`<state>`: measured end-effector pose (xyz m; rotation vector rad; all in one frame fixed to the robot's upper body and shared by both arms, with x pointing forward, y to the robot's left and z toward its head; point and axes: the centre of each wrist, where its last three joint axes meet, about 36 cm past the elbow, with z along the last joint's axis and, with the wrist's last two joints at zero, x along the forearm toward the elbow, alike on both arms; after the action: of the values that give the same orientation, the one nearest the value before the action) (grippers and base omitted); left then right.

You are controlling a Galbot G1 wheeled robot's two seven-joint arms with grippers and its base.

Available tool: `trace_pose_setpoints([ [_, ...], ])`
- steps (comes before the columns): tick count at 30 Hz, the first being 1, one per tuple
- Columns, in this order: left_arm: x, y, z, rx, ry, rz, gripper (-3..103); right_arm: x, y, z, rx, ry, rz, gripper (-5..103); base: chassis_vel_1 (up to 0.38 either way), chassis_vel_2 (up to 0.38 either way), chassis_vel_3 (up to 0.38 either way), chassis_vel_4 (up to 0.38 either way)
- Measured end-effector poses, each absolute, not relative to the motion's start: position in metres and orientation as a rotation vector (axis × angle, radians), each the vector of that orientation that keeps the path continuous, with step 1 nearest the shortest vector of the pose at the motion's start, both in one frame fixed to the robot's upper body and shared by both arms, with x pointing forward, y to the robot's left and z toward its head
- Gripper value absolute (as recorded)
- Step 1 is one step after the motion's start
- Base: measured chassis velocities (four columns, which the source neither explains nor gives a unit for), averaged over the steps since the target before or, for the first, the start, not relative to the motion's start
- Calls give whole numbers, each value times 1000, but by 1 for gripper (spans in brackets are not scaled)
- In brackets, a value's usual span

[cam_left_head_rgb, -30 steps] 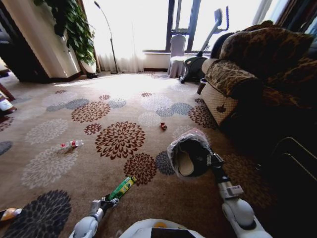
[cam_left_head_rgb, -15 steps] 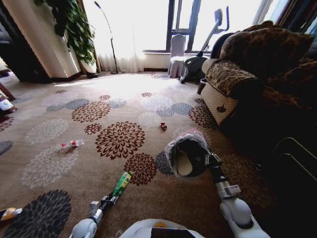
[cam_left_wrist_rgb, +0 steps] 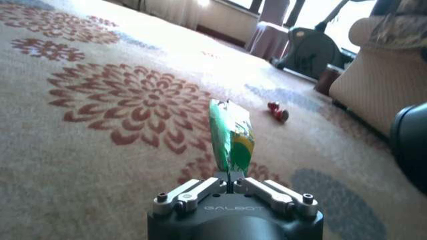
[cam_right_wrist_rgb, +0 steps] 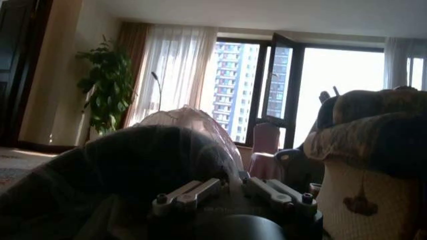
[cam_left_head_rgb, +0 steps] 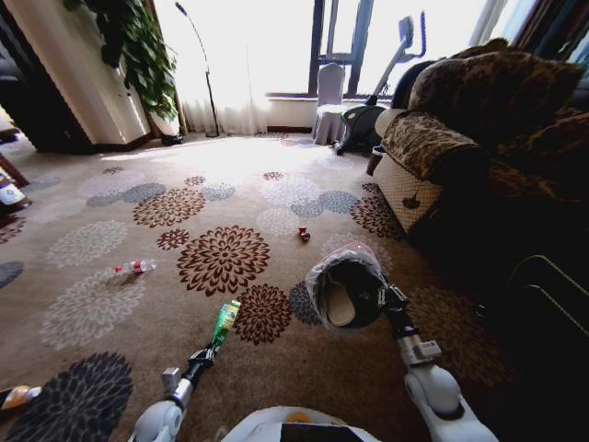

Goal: Pick up the trash from the ground and place it into the trash bin.

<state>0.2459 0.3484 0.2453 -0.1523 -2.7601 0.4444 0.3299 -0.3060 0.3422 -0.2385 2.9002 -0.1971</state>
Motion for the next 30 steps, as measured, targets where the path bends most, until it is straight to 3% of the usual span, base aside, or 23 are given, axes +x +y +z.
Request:
trace_pose_setpoints([
  [7, 241, 307, 313, -290, -2845, 722, 0, 367, -313, 325, -218, 2927, -195, 0, 0, 0, 0, 0],
  [10, 241, 277, 356, -357, -2797, 960, 0, 409, -308, 318, -240, 2918, -193, 0, 0, 0, 0, 0],
  [18, 217, 229, 438, -618, -2617, 1270, 0, 483, -280, 311, -338, 2921, -177, 0, 0, 0, 0, 0],
  [26, 211, 189, 436, -664, -2263, 1526, 0, 490, -233, 303, -467, 2903, -156, 0, 0, 0, 0, 0],
  [30, 212, 179, 415, -623, -2185, 1542, 0, 487, -224, 300, -483, 2896, -144, 0, 0, 0, 0, 0],
])
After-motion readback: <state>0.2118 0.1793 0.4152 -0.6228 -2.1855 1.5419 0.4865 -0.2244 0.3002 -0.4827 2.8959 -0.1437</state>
